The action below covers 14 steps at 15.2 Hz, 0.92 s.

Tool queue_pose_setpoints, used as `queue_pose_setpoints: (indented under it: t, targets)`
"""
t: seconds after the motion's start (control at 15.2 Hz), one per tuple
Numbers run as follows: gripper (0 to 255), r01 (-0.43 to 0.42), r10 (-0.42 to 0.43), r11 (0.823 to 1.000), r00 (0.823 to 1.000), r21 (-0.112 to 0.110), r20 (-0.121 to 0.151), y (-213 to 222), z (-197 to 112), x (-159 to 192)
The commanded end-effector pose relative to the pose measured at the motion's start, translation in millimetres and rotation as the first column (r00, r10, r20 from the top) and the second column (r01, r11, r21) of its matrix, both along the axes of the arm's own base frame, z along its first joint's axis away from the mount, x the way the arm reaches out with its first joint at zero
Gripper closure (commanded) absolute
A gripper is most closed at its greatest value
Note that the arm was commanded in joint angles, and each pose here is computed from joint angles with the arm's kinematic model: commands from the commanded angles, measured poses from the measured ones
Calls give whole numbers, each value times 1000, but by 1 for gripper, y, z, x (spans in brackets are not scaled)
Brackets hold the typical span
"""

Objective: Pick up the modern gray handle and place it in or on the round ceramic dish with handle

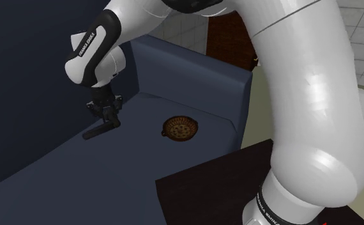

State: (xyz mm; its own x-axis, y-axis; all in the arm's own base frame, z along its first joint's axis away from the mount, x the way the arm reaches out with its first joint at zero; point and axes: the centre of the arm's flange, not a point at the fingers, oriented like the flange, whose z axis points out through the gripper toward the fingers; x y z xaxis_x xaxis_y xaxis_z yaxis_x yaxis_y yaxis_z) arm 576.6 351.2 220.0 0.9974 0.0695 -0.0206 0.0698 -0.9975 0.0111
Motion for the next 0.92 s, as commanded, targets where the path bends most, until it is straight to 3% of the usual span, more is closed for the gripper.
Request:
queue_pose_setpoints:
  t: [0.0,0.86]
  targets:
    - [255,0,0,1000,1000,0,1,-26,-2,-3]
    - [255,0,0,1000,1000,0,1,-197,-1,-17]
